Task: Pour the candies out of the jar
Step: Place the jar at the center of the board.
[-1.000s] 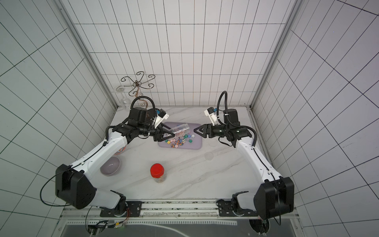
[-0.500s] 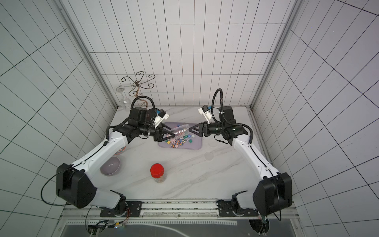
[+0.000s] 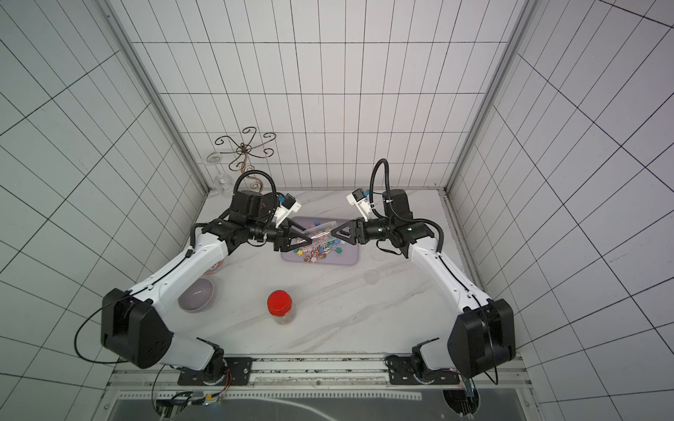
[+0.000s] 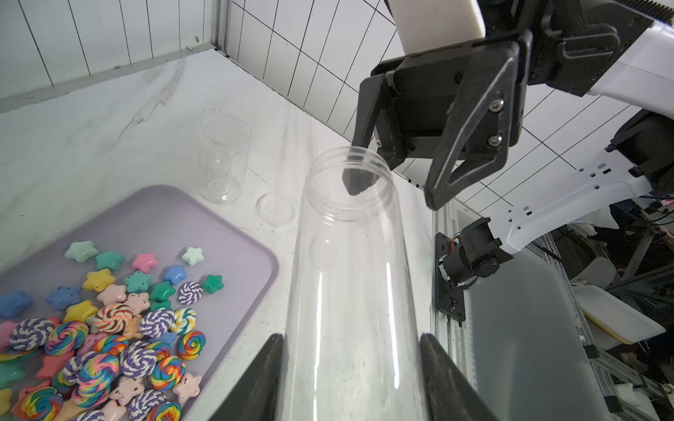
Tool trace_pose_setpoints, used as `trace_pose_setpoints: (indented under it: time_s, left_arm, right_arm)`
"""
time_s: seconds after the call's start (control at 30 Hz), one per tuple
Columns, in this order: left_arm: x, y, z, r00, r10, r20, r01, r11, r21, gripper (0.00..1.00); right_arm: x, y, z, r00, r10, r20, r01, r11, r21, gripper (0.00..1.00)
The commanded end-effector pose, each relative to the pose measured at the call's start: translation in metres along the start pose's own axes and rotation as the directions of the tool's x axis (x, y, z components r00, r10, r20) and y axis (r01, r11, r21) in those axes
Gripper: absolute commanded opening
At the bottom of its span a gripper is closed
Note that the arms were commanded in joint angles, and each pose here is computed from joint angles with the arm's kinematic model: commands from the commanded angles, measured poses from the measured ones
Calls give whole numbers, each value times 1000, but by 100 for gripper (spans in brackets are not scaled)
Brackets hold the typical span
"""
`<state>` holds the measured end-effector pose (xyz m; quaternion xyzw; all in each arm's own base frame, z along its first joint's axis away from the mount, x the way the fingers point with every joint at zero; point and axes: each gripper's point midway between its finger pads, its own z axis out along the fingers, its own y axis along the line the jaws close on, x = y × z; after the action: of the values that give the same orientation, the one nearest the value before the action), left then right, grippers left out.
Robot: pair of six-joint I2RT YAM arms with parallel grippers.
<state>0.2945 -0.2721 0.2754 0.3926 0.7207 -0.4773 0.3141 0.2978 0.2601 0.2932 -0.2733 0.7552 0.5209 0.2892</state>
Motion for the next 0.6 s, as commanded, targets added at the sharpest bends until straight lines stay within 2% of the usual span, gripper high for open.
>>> trace_pose_setpoints:
  time_s: [0.0,0.27,0.4,0.57]
  left_arm:
    - [-3,-1,2,1000,20,13,-21,999,27,29]
    - [-3,0,2,1000,22,15,-23,999,23,30]
    - [-4,0,1,999,28,19,-29,999,18,34]
    - [-5,0,0,999,32,22,-32,999,14,38]
  right_arm:
    - [-36,38,-7,991,-121,62,125,989,-73,46]
    - [-34,47,-7,995,-75,71,84,987,-134,26]
    - [-30,47,-6,997,-29,68,39,988,-152,19]
    - [-27,48,-6,998,11,67,1,985,-173,4]
